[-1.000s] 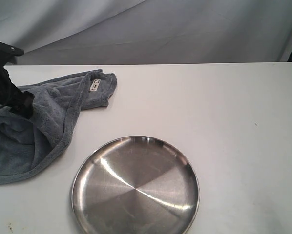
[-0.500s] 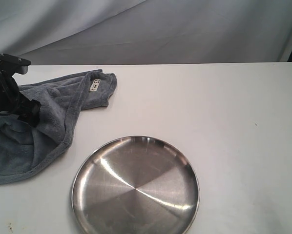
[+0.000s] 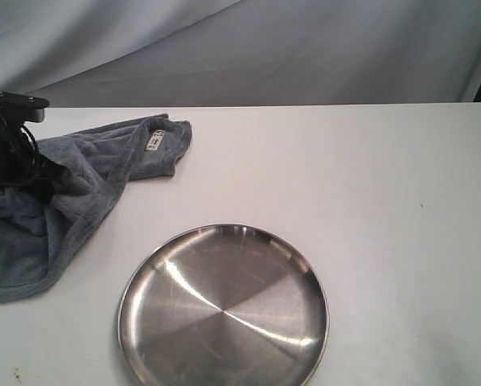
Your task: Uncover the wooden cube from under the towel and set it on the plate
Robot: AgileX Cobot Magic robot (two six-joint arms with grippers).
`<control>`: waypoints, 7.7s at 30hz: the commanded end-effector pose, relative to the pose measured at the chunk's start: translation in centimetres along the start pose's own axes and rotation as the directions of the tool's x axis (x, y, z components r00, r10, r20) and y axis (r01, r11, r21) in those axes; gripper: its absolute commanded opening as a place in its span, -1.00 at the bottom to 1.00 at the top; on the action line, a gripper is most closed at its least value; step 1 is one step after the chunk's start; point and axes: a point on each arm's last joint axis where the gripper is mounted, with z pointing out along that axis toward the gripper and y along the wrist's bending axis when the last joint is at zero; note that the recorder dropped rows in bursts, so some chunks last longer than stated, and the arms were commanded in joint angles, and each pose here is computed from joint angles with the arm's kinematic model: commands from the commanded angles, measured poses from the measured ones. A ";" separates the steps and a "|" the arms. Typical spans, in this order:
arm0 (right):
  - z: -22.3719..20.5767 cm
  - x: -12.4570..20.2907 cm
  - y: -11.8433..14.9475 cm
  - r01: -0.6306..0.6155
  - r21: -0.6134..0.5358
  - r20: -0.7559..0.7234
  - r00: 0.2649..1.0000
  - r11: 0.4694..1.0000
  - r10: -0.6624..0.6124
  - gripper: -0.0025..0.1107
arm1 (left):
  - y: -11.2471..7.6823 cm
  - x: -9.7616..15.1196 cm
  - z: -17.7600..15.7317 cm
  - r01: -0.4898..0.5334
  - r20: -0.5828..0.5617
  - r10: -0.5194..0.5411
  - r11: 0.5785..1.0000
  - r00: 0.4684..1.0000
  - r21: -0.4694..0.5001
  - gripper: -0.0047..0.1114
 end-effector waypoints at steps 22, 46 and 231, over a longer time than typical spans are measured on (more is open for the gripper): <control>0.0 0.1 0.0 -0.003 0.007 0.005 1.000 1.000 0.003 -0.96 | 0.0 1.5 -12.4 -0.021 0.175 0.037 0.996 0.984 -0.089 -0.92; 0.0 0.1 0.0 -0.003 0.007 0.005 1.000 1.000 0.003 -0.96 | -5.1 9.1 -31.7 -0.207 0.772 0.129 0.978 0.623 0.004 -0.92; 0.0 0.1 0.0 -0.003 0.007 0.005 1.000 1.000 0.003 -0.96 | -6.3 20.5 -14.6 -0.098 0.257 0.068 0.989 0.964 0.107 0.77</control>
